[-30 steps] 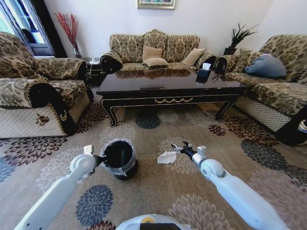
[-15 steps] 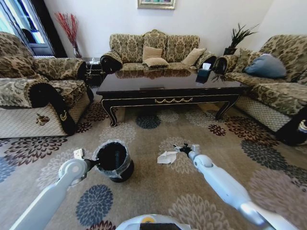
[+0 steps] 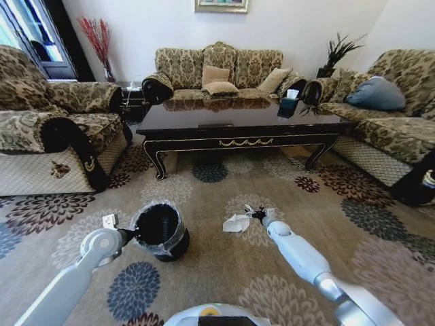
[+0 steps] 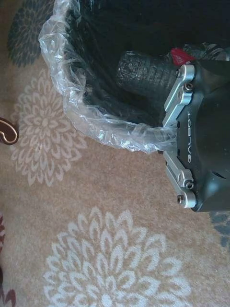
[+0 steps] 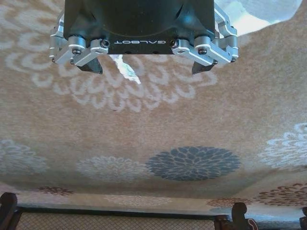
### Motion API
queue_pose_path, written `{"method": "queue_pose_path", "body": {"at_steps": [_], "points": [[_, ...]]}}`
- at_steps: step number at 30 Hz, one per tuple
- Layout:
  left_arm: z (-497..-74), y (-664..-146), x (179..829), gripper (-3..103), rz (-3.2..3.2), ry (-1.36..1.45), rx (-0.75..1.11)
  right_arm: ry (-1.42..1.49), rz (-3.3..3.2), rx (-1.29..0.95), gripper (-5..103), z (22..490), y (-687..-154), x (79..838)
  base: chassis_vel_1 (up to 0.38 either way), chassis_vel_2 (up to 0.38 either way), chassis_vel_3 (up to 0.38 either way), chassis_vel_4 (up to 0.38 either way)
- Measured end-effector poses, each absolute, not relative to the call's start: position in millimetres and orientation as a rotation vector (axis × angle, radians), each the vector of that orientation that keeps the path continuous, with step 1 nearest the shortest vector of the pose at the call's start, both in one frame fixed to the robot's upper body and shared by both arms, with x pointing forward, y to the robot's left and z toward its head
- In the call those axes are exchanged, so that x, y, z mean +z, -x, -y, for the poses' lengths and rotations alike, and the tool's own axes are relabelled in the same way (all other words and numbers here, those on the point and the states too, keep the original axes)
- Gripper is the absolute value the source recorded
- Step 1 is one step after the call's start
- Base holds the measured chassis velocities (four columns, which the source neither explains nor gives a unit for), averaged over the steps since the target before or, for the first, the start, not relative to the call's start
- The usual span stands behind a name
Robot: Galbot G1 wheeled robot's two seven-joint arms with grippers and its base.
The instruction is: Move to the front of the table and pick up the trash from the floor, then place it into the trash bin.
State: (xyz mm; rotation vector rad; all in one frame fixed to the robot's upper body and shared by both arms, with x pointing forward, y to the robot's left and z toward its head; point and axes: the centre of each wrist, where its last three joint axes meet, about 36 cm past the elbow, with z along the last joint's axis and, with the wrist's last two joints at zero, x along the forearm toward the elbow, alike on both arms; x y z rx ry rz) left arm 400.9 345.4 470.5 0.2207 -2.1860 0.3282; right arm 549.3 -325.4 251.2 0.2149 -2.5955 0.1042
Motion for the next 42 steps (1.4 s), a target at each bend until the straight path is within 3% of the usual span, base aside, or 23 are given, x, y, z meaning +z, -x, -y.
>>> {"method": "queue_pose_path", "body": {"at_steps": [19,37,42], "points": [[-347,-404,469,0,2.185,-0.222,0.353,-0.115,2.553,0.157,100,349,-542,227,-0.157,0.146,0.148,-0.152],[-348,-399,471,0,2.186,-0.228,0.354,-0.127,2.495,0.152,103,355,-515,190,0.011,-0.011,-0.008,0.014],[-350,-395,474,0,2.192,-0.240,0.346,-0.102,2.491,0.129,90,355,-510,179,0.000,0.000,0.000,0.000]]}}
